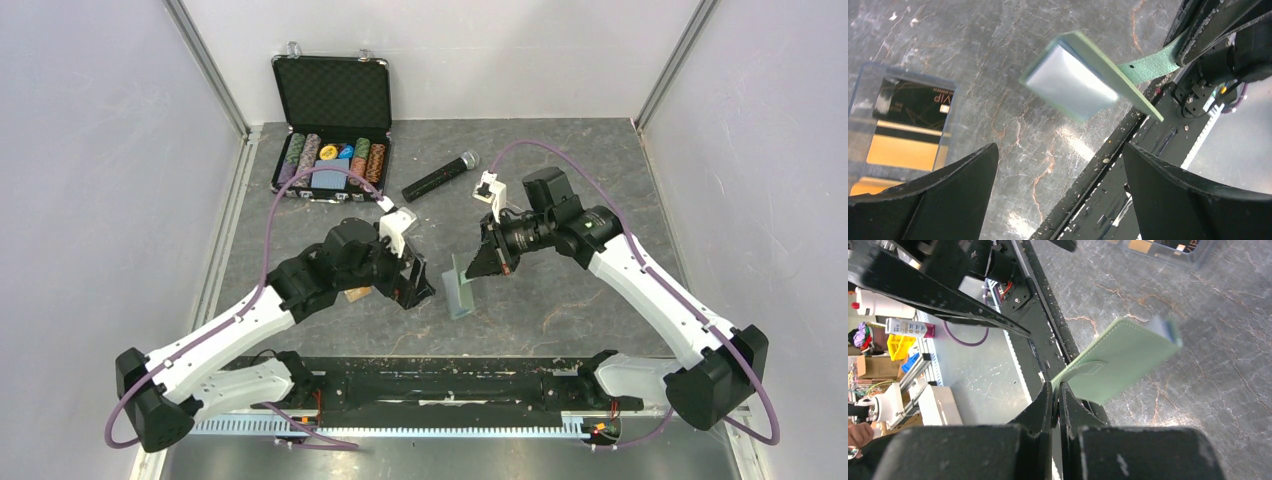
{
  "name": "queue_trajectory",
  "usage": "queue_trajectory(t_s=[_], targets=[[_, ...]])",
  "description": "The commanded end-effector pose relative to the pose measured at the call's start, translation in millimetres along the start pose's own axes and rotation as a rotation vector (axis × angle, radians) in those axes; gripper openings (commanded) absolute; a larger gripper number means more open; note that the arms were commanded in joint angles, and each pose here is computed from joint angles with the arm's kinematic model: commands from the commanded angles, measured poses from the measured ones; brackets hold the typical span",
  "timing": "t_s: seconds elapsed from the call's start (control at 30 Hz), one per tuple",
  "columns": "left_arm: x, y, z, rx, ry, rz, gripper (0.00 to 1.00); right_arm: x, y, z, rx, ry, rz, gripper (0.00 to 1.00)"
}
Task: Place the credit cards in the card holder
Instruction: Open the card holder at the center of the board.
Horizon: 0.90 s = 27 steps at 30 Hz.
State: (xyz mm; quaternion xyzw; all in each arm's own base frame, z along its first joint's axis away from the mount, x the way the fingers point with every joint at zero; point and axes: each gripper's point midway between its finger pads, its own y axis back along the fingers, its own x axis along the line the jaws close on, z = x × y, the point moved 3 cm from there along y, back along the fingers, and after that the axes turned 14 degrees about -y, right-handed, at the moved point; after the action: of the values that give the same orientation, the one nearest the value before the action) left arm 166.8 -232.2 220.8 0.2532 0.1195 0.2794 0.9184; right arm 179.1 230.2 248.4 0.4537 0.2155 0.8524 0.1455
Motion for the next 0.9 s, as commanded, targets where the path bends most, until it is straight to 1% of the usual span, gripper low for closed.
queue_trajectory(t_s=[0.0, 0.13, 0.33, 0.7, 0.77, 0.87], targets=[[-12, -15, 13, -0.083, -0.171, -0.133, 1.00, 28, 8, 10, -0.006, 0.077, 0.121, 0.00], [-22, -31, 21, -0.116, -0.163, -0.215, 1.00, 32, 7, 12, -0.010, 0.073, 0.147, 0.00], [-27, -53, 32, -0.155, -0.116, -0.256, 1.00, 29, 4, 9, -0.008, 0.061, 0.159, 0.00], [-25, -68, 33, -0.151, -0.086, -0.251, 1.00, 26, 1, 4, 0.002, 0.049, 0.170, 0.00], [-28, -70, 32, -0.144, -0.077, -0.271, 0.95, 26, 1, 5, 0.002, 0.048, 0.174, 0.00], [-32, -74, 25, -0.109, -0.056, -0.310, 0.77, 27, 0, 7, -0.003, 0.043, 0.176, 0.00]])
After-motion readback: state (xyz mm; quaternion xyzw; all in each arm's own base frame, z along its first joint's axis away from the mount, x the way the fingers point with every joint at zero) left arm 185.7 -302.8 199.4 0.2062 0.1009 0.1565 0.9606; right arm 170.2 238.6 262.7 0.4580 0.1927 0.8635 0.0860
